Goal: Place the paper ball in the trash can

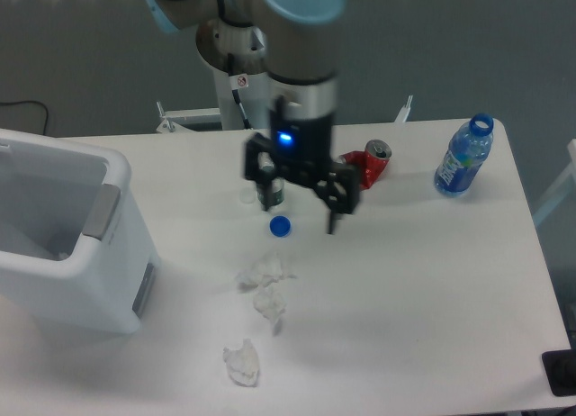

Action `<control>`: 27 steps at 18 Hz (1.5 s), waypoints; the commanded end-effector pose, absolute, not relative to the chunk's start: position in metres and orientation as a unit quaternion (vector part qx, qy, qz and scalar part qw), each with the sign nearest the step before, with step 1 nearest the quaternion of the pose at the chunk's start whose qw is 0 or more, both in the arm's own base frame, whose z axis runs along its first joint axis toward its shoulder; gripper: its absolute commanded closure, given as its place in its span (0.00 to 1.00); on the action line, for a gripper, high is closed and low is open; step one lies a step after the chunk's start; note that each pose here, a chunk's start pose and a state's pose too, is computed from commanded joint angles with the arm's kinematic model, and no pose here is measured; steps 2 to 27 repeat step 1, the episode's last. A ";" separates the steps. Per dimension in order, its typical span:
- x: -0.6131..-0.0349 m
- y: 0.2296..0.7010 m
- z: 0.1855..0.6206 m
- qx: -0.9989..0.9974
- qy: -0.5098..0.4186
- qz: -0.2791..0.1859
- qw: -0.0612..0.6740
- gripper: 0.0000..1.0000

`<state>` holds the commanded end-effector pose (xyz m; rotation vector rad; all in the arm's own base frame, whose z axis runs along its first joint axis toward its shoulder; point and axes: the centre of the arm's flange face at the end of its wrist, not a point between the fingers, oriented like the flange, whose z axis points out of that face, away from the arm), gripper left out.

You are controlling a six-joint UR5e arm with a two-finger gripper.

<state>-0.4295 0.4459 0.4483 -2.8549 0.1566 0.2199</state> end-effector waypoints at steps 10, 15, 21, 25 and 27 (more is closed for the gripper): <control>-0.438 0.441 0.442 -0.987 0.060 0.072 0.131 0.00; -0.438 0.441 0.442 -0.987 0.060 0.072 0.131 0.00; -0.438 0.441 0.442 -0.987 0.060 0.072 0.131 0.00; -0.438 0.441 0.442 -0.987 0.060 0.072 0.131 0.00; -0.438 0.441 0.442 -0.987 0.060 0.072 0.131 0.00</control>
